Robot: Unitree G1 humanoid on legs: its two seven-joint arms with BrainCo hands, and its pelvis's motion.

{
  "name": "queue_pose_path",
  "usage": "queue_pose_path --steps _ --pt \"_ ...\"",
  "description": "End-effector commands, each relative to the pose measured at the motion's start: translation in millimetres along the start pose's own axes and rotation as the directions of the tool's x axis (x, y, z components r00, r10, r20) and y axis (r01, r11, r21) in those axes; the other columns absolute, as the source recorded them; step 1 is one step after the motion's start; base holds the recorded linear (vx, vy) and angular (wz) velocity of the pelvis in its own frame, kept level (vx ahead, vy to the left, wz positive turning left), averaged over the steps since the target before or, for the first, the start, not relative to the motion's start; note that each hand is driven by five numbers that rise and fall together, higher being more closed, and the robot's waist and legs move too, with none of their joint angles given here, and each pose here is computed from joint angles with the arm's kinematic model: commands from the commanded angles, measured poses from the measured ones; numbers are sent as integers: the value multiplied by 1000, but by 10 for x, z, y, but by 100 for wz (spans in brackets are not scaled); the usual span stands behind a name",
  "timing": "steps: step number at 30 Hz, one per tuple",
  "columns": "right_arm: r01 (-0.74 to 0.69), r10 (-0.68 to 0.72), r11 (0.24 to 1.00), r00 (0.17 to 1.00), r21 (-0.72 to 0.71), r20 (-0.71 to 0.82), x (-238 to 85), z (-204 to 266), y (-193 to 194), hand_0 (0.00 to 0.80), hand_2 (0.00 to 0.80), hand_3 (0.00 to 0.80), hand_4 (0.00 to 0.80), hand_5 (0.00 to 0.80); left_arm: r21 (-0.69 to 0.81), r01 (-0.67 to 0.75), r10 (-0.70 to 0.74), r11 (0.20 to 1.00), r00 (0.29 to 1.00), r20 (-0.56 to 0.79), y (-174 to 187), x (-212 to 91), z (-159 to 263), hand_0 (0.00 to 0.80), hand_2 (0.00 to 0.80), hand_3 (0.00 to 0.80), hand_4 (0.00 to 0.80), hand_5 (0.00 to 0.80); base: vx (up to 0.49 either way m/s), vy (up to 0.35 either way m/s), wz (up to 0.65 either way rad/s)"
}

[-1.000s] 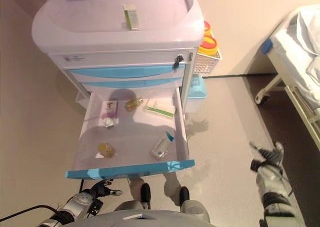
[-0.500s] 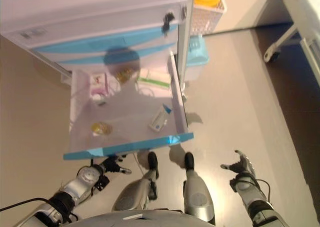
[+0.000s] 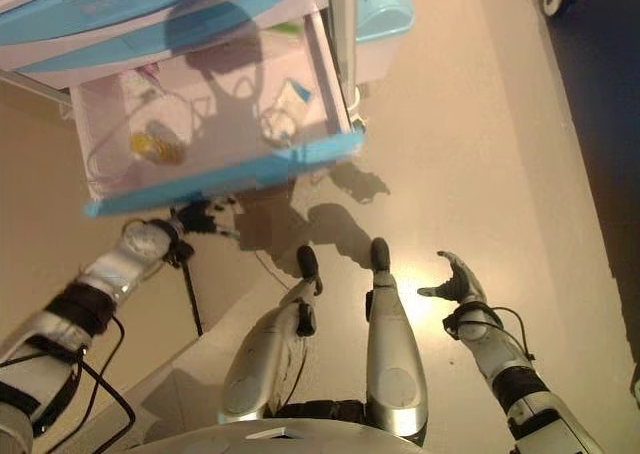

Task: Open the drawer and pick up the medicine

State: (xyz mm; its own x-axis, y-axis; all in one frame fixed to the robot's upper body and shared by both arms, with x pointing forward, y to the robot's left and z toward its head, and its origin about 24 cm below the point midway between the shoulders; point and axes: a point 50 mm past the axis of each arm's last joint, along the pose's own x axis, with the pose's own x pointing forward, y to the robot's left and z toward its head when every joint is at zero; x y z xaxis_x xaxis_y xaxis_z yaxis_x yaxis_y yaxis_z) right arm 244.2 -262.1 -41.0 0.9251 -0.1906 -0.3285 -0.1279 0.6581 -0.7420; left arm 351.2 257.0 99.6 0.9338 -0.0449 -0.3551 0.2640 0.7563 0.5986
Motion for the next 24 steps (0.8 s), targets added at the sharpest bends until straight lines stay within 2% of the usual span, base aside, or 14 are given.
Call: queue_pose_path --steps 1,5,6,7,10,12,14,19,21,24 --pt "8 -7 999 1000 -46 29 -101 -78 -43 0 0 0 0 0 -120 -356 364 927 929 61 955 -156 357 0 0 0 0 0 55 117 -19" --pt "13 -8 997 998 -71 66 -88 -17 -29 0 0 0 0 0 -179 -576 584 798 812 -9 1539 -332 495 0 0 0 0 0 79 121 -22" --pt "11 -5 997 997 -71 75 -88 -1 -24 0 0 0 0 0 -197 -639 649 744 760 -14 1663 -400 554 0 0 0 0 0 119 109 -29" --pt "6 -1 997 997 -72 81 -85 13 -14 0 0 0 0 0 -207 -676 687 708 726 -23 1743 -447 585 0 0 0 0 0 20 62 -23" --pt "-10 17 997 995 -75 100 -87 48 57 0 0 0 0 0 -252 -801 826 543 563 -8 1981 -625 777 0 0 0 0 0 3 30 -18" --pt "-18 26 997 994 -70 108 -93 65 108 0 0 0 0 0 -266 -814 846 517 532 16 1984 -628 883 0 0 0 0 0 -20 12 -23" --pt "-27 35 997 993 -70 115 -96 82 141 0 0 0 0 0 -262 -801 835 539 549 37 1916 -570 931 0 0 0 0 0 -20 6 -15" --pt "-40 47 997 991 -60 125 -98 103 182 0 0 0 0 0 -332 -675 736 659 670 99 1650 -379 929 0 0 0 0 0 -9 -6 -1" --pt "-69 71 997 988 -18 138 -102 147 224 0 0 0 0 0 -433 -539 651 722 741 163 1444 -275 890 0 0 0 0 0 -111 -123 4" --pt "-123 110 988 986 93 128 -124 170 311 0 0 0 0 0 -563 -320 533 762 804 264 1002 -136 733 0 0 0 0 0 -45 -150 12"
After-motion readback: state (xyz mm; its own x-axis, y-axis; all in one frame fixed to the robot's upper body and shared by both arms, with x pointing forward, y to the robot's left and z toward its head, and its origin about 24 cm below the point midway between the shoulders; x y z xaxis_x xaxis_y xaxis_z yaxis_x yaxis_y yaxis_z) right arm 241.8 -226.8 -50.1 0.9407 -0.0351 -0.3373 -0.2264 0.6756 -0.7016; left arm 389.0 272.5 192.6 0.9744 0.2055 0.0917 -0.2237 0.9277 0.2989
